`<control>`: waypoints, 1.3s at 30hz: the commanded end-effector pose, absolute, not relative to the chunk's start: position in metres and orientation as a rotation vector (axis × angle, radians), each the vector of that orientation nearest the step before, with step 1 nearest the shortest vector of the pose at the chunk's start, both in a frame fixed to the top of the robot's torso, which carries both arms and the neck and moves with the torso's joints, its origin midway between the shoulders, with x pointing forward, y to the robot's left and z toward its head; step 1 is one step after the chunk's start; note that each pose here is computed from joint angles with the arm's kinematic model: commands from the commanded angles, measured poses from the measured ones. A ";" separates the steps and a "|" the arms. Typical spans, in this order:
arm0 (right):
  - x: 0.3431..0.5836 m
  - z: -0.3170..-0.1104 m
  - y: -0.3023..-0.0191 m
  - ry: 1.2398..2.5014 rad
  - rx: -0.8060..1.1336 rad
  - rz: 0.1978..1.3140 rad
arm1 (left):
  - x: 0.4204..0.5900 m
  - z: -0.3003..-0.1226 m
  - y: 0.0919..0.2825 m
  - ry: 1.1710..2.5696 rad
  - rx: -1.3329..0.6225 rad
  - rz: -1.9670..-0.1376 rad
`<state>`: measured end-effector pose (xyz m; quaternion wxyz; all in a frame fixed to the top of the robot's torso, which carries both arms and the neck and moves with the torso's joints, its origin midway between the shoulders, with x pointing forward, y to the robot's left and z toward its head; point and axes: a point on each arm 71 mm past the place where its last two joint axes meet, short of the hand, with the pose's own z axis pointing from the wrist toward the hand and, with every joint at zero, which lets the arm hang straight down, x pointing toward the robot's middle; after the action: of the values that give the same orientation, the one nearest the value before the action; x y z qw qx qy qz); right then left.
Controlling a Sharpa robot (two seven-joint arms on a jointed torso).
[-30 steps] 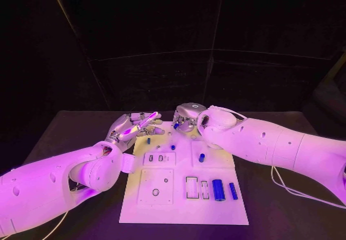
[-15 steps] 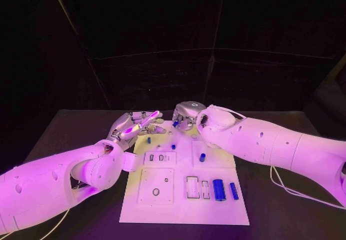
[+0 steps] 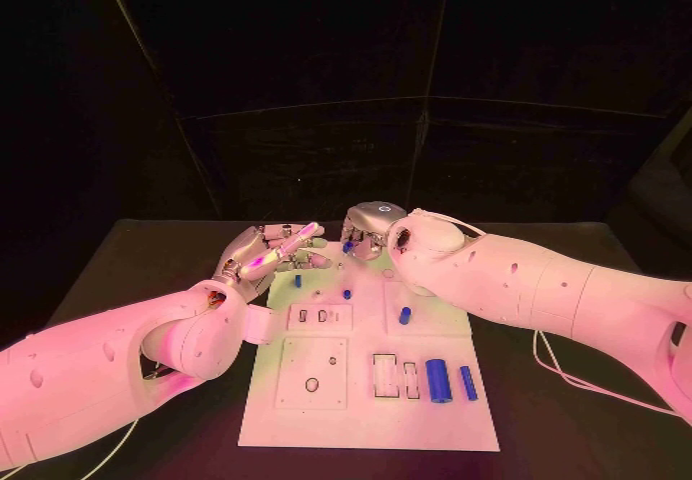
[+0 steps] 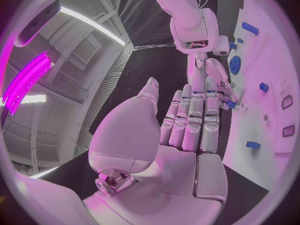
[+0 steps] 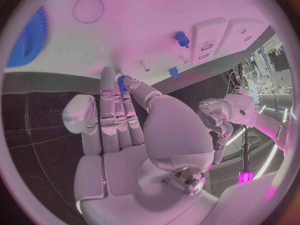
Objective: Assemble the parts on the task board
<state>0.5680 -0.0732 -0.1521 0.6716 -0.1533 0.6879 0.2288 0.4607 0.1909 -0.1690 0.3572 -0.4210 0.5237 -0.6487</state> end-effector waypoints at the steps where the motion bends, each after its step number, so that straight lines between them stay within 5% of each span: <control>1: 0.569 -0.152 -0.072 1.551 -0.359 0.511 | 0.461 -0.167 0.189 1.354 -1.072 -1.692; 27: 0.575 -0.155 -0.070 1.572 -0.362 0.491 | 0.461 -0.166 0.189 1.352 -1.070 -1.693; 39: 0.555 -0.129 -0.119 1.501 -0.150 0.744 | 0.465 -0.165 0.202 1.338 -1.071 -1.666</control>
<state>0.5577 -0.1192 -0.1363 0.6704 -0.1123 0.6813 0.2717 0.4645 0.2026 -0.1670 0.3684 -0.4232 0.5218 -0.6425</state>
